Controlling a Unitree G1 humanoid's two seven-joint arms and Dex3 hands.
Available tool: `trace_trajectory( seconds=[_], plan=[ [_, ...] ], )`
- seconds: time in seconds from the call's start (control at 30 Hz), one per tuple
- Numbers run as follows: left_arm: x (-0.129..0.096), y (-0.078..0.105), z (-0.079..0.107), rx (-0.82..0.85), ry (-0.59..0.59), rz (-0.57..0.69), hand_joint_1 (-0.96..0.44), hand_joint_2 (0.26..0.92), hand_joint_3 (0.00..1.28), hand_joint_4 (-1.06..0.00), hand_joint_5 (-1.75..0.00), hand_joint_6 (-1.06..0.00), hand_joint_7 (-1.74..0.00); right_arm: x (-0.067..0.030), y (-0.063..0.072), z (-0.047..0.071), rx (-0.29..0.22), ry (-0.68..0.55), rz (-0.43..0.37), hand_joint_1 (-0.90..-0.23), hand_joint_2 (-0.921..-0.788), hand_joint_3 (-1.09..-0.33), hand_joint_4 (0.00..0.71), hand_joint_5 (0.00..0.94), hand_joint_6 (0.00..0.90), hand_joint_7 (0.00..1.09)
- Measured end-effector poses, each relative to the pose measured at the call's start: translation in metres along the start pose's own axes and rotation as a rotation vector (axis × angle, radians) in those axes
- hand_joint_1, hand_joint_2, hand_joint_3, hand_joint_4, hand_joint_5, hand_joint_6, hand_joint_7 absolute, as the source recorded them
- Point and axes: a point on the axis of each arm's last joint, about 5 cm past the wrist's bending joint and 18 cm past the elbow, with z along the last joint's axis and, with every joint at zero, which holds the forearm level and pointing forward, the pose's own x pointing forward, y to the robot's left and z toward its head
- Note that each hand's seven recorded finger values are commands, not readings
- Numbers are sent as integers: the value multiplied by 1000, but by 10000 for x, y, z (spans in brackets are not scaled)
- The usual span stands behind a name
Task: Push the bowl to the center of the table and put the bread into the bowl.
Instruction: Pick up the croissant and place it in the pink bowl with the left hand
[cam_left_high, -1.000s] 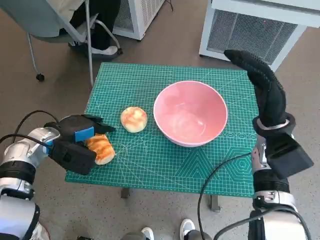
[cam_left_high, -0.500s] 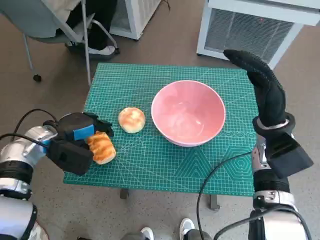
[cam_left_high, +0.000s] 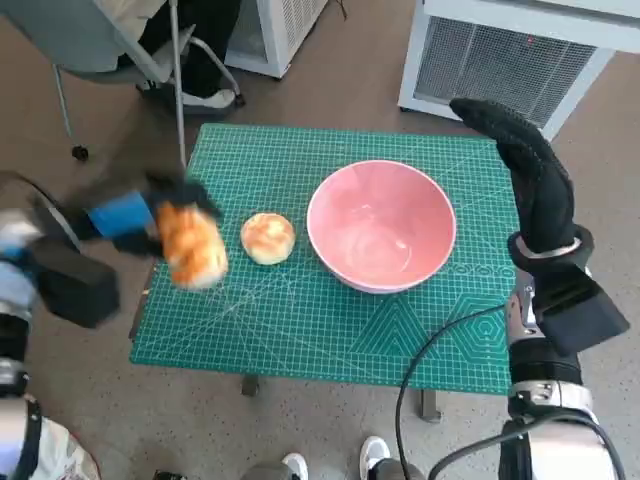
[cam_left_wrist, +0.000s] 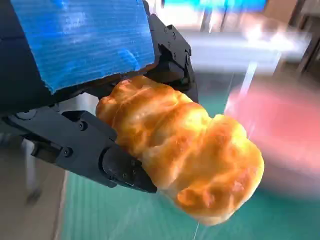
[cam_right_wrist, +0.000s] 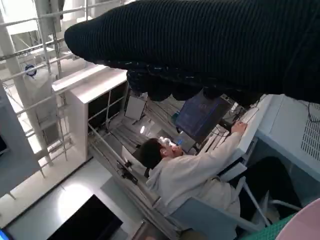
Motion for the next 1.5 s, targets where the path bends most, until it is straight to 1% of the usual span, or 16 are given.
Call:
trace_trajectory(
  seconds=[0.1,0.27,0.43,0.63,0.83,1.0,1.13,1.27,1.43,1.47,1.5],
  plan=[
    [114,125,81,19,-52,62,2,917,13,-707,-1098,-744,-1086,-2,-1,-3,1,3,3,-781,-921,-786,249,0,304,8],
    [375,249,220,26,-130,133,1,920,21,-699,-1090,-724,-1122,-2,-1,-6,3,6,5,-781,-921,-785,248,0,304,8],
    [700,309,383,18,-179,156,1,920,29,-687,-1102,-714,-1136,-1,-2,-6,5,7,3,-780,-921,-786,248,0,304,7],
    [1079,295,573,6,-206,125,1,920,29,-690,-1098,-712,-1140,4,7,-6,8,5,3,-781,-921,-787,245,0,304,7],
    [1364,173,691,10,-175,61,1,920,35,-691,-1101,-697,-1149,-1,-4,-5,4,5,3,-780,-921,-787,235,0,302,6],
    [1536,24,762,13,-139,-8,1,920,44,-688,-1106,-679,-1165,-6,-12,-4,5,6,3,-774,-921,-787,225,0,295,2],
    [1631,-108,796,26,-97,-60,0,920,48,-686,-1097,-673,-1183,-5,-20,0,9,2,-2,-766,-921,-785,223,0,294,2],
    [1709,-231,829,48,-51,-104,0,920,73,-647,-1107,-660,-1226,-6,-31,6,14,-4,-12,-755,-921,-783,225,2,293,1],
    [1771,-354,860,66,-10,-150,0,921,87,-625,-1131,-650,-1234,-12,-41,19,9,-9,-11,-752,-921,-783,225,1,292,1],
    [1776,-366,863,67,-6,-155,0,921,160,-502,-1245,-606,-1286,-16,-42,21,8,-10,-10,-753,-921,-783,225,1,292,1],
    [1781,-379,865,64,-1,-160,-1,921,210,-421,-1320,-575,-1325,-22,-44,23,6,-10,-10,-753,-921,-783,225,1,292,0]
  ],
)
